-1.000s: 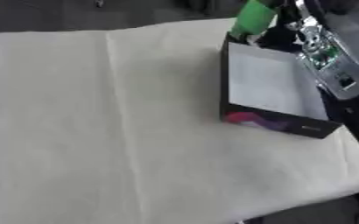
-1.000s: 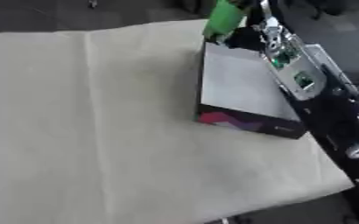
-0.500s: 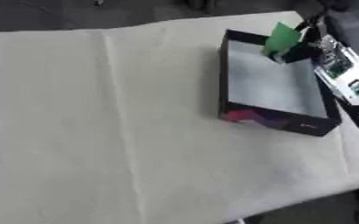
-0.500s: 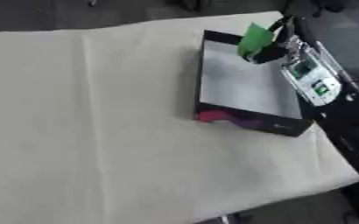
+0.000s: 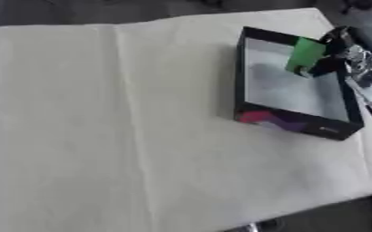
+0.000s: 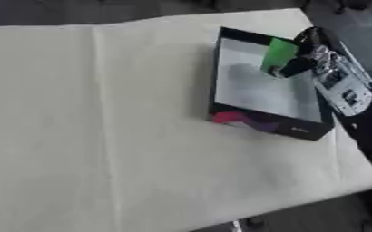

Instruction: Pick up the objects with one hand, pass them to the other hand, and then place them into the box on the other side of the table.

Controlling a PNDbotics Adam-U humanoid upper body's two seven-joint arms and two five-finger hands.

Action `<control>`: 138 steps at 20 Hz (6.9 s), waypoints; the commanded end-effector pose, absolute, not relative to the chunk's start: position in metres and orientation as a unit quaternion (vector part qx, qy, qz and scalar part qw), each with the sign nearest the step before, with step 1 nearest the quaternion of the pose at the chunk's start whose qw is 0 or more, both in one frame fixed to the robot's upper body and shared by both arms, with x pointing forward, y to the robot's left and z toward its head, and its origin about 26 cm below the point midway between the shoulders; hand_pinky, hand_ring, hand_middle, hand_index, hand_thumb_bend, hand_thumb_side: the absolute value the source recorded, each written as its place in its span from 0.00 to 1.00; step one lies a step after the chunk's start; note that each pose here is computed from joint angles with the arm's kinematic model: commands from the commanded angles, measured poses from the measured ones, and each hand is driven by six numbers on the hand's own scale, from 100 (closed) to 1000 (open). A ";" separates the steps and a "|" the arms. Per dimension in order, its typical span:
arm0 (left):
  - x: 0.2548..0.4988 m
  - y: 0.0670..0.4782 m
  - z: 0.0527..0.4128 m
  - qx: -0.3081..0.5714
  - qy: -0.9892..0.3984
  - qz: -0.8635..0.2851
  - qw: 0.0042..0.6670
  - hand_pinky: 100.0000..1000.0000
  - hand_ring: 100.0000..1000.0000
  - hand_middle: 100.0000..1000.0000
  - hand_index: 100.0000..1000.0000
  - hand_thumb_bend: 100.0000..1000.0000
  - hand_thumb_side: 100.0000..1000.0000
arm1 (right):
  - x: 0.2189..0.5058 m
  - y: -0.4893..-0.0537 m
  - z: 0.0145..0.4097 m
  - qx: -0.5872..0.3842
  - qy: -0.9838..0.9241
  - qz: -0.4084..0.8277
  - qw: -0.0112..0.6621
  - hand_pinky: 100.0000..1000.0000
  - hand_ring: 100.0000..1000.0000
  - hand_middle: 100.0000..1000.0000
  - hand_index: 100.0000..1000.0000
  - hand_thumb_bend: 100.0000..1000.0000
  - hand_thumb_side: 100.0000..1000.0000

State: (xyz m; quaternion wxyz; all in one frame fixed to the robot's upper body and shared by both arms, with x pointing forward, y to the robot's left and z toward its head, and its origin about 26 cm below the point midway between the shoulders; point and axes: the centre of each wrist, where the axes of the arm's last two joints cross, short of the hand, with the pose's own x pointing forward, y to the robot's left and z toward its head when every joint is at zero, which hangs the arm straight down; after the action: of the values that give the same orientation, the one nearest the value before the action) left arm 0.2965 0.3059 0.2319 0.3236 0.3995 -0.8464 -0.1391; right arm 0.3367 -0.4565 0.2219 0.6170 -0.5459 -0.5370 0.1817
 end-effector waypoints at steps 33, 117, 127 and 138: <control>0.299 0.351 0.316 0.427 -0.720 -0.376 0.396 0.82 0.74 0.73 0.88 0.89 0.19 | 0.306 -0.352 0.314 -0.414 -0.822 -0.014 0.391 0.80 0.70 0.70 0.83 0.13 0.23; 0.397 0.386 0.212 0.396 -0.444 -0.446 0.669 0.69 0.54 0.46 0.38 0.19 0.00 | 0.316 -0.348 0.283 -0.383 -0.809 -0.022 0.445 0.80 0.65 0.66 0.81 0.10 0.29; 0.349 0.343 0.279 0.371 -0.565 -0.448 0.585 0.61 0.48 0.43 0.38 0.03 0.00 | 0.313 -0.341 0.290 -0.373 -0.818 -0.008 0.437 0.80 0.65 0.65 0.81 0.11 0.28; 0.319 0.256 0.291 0.366 -0.700 -0.437 0.431 0.54 0.41 0.38 0.38 0.00 0.00 | 0.304 -0.263 0.324 -0.271 -0.862 0.136 0.405 0.80 0.66 0.68 0.82 0.14 0.25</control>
State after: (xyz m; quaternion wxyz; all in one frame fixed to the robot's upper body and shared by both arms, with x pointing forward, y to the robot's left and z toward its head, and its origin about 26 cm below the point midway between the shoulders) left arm 0.3235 0.2625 0.2822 0.4573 0.3534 -0.6850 -0.4436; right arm 0.3100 -0.2703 0.3182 0.4175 -0.2756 -0.8584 0.1130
